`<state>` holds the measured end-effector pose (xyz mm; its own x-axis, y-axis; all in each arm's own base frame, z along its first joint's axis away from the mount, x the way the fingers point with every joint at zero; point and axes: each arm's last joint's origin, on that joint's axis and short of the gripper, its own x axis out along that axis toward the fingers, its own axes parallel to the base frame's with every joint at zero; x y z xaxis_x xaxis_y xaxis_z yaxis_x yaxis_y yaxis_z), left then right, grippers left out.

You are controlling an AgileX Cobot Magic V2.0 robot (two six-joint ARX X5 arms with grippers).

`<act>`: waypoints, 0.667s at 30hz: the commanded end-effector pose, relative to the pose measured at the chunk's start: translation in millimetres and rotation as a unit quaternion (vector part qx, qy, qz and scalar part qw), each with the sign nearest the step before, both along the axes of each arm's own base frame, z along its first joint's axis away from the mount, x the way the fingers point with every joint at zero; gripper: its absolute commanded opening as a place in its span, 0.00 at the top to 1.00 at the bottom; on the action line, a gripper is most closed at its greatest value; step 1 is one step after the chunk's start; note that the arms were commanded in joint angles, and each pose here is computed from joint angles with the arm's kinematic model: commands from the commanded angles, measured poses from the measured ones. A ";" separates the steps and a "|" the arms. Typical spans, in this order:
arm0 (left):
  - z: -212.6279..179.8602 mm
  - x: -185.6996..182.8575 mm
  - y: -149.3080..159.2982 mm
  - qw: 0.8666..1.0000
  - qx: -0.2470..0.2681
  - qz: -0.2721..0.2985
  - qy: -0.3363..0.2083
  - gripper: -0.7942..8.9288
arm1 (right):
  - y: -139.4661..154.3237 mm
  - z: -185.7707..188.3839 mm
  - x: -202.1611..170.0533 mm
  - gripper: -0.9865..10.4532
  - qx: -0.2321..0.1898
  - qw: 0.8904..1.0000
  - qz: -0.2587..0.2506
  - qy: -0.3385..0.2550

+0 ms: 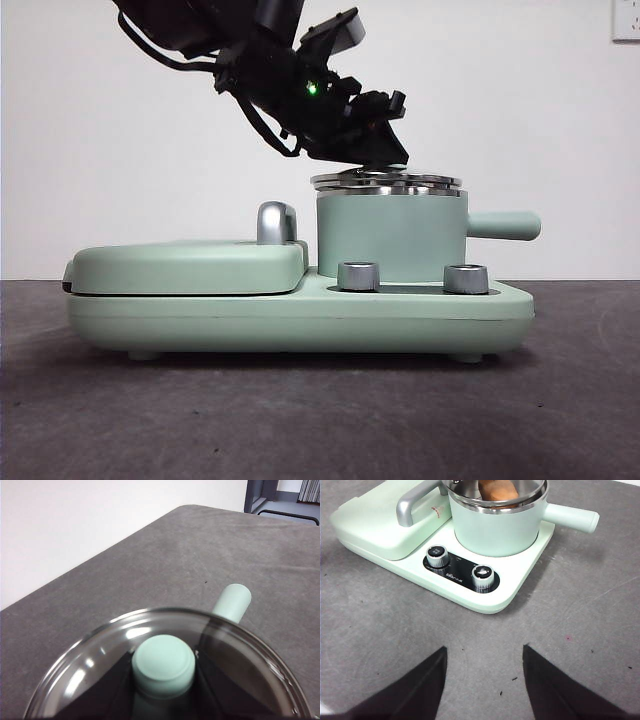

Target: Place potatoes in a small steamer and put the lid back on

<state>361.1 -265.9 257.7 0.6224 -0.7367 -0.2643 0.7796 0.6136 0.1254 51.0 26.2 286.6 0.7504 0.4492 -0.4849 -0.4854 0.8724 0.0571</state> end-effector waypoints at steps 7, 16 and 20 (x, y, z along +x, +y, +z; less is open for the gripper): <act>6.9 2.4 -9.0 0.999 -0.013 -0.020 -0.023 0.90 | -0.3 1.2 0.7 0.71 0.001 1.000 -0.015 -0.003; 4.2 4.0 -10.1 0.999 -0.015 -0.022 -0.026 0.90 | -0.3 1.2 0.7 0.71 0.001 1.000 -0.015 -0.003; 2.9 4.5 -10.5 0.999 -0.015 -0.022 -0.026 0.90 | -0.3 1.2 0.7 0.71 0.001 1.000 -0.015 -0.003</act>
<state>362.8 -268.2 254.6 0.6075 -0.7547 -0.2478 0.7925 0.5971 0.1245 51.4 25.6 286.6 0.7630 0.4261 -0.4860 -0.4654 0.8840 0.0443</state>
